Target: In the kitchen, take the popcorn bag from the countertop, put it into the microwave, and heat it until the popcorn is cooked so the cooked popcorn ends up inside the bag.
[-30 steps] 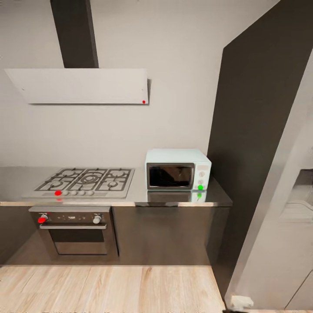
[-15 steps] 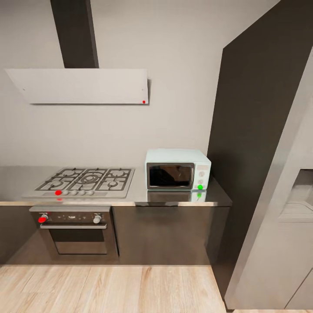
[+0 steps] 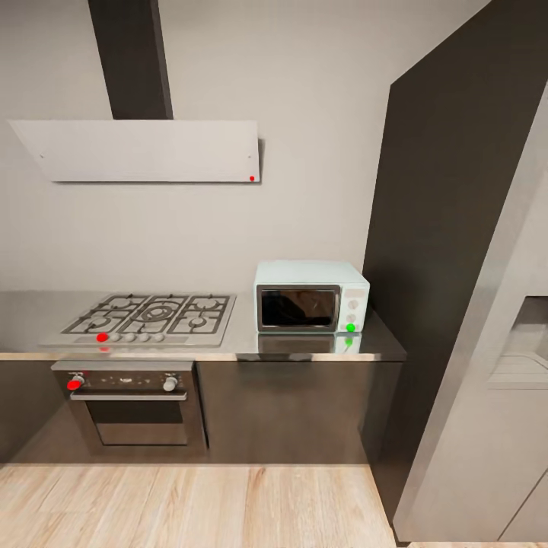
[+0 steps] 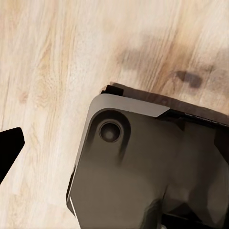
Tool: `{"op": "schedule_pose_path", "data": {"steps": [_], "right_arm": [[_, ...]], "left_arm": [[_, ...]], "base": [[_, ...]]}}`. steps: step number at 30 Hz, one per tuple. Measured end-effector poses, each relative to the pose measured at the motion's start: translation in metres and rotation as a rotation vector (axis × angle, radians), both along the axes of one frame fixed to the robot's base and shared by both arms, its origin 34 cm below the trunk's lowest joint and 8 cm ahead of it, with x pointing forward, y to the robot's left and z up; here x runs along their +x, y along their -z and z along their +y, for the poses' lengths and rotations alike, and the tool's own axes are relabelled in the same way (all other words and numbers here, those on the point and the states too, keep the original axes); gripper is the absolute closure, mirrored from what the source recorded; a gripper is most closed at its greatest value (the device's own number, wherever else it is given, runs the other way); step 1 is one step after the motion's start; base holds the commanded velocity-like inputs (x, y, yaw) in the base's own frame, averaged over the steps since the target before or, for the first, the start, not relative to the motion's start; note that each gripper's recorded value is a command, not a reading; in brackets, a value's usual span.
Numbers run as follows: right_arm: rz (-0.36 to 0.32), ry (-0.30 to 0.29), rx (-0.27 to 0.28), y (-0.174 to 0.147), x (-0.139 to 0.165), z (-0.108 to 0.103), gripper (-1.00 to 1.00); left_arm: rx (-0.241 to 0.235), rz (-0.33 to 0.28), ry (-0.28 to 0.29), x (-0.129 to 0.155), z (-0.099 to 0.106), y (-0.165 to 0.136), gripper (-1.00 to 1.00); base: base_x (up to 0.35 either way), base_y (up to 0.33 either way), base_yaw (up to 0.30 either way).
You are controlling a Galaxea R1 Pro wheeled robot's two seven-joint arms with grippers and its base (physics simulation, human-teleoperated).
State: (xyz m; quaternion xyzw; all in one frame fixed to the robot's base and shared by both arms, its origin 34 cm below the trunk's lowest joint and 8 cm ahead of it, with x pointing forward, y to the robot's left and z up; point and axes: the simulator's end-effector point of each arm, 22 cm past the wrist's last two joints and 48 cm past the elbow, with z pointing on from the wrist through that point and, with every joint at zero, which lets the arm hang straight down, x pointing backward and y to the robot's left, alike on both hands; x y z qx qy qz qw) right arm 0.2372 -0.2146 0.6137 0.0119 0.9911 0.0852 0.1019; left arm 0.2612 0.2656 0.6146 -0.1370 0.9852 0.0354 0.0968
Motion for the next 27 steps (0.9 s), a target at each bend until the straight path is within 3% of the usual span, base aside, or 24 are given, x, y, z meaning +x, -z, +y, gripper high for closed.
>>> {"op": "schedule_pose_path", "data": {"steps": [27], "right_arm": [[0.000,0.000,0.000,0.0000,-0.0001,0.0000,1.00]], "left_arm": [[0.000,0.000,0.000,0.0000,0.0000,0.0000,-1.00]], "base": [[0.000,0.000,0.000]]}}
